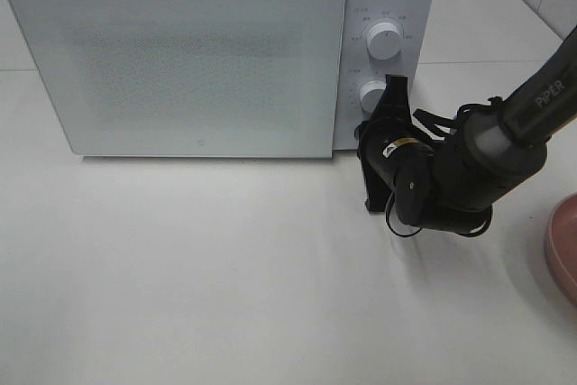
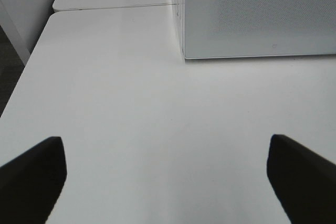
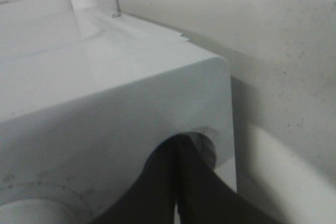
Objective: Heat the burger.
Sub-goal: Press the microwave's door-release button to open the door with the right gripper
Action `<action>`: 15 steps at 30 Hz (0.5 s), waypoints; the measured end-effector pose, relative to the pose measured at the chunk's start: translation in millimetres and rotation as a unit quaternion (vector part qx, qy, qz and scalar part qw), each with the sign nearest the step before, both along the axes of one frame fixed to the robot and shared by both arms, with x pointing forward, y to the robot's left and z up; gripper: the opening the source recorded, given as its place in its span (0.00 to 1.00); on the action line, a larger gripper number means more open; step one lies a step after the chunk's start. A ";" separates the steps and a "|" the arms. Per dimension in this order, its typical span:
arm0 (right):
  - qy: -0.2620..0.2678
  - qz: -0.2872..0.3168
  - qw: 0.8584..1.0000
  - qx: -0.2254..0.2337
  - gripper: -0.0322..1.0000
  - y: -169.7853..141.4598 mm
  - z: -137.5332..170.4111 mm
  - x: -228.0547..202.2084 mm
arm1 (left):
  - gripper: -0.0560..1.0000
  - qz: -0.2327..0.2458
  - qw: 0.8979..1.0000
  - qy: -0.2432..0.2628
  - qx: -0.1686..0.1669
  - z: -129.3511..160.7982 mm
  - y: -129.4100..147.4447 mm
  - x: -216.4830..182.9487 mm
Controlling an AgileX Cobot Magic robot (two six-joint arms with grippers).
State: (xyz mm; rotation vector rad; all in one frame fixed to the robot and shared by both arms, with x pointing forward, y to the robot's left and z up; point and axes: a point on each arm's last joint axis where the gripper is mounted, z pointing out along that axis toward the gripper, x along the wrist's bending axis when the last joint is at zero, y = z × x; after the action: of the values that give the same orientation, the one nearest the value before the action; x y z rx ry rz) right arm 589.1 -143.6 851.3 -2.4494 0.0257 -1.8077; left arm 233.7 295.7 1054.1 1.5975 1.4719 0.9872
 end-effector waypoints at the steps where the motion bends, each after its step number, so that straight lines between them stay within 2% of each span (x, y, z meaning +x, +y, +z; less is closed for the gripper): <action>1: 0.001 0.000 1.000 0.000 0.04 -0.3 -0.6 0.1 | 0.96 0.000 1.000 0.000 0.000 0.0 0.0 0.0; 15: 0.004 0.001 1.000 -0.002 0.04 0.1 -2.2 1.1 | 0.96 0.000 1.000 0.000 0.000 0.0 0.0 0.0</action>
State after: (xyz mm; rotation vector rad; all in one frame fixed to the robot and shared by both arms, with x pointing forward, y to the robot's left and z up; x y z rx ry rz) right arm 590.2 -143.5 849.0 -2.4595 0.0202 -1.7991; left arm 233.7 295.7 1054.1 1.5975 1.4719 0.9872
